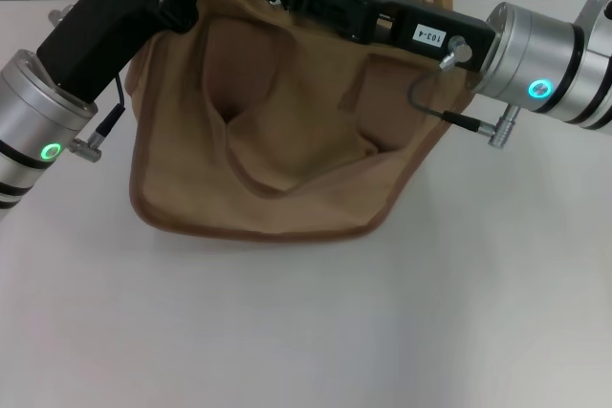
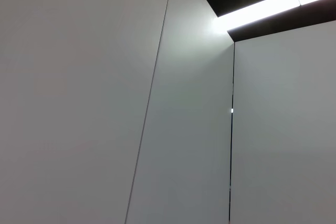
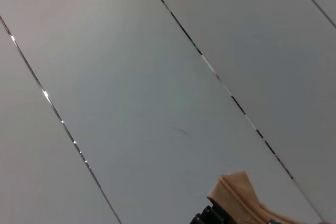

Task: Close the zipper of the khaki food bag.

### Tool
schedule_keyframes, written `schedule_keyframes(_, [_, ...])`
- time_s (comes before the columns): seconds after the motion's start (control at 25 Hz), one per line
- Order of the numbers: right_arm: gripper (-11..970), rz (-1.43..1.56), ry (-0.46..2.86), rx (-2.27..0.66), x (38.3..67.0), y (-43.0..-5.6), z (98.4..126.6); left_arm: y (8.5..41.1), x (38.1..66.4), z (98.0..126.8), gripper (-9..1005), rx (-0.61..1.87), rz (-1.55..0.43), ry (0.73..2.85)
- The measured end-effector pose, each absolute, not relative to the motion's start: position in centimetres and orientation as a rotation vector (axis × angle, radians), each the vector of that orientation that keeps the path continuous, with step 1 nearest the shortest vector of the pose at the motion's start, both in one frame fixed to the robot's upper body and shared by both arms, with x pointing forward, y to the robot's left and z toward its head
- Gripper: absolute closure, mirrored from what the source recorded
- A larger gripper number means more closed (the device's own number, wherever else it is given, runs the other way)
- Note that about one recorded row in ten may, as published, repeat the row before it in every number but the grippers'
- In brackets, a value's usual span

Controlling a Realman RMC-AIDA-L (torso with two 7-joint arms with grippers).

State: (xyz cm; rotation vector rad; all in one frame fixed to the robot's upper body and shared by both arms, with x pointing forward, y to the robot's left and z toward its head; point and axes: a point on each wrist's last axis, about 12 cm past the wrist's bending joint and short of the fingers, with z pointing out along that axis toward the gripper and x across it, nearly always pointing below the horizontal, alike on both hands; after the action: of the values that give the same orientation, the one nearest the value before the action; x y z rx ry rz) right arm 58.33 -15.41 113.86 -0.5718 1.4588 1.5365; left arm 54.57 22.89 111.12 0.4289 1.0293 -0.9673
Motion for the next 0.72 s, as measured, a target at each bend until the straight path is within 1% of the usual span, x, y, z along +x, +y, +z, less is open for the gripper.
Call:
schedule_keyframes(0.16, [623, 1.524, 1.475, -0.564, 58.74, -14.96, 113.90, 22.84, 54.54, 111.08, 963, 0.426, -0.971, 1.030])
schedule_keyframes(0.6, [828, 1.503, 1.490, -0.578, 58.77, -14.74, 113.64, 22.87, 54.45, 111.00, 963, 0.429, -0.961, 1.029])
schedule_keyframes(0.72, [904, 1.499, 1.492, -0.561, 58.67, -15.09, 113.45, 22.89, 54.41, 110.96, 963, 0.427, -0.961, 1.029])
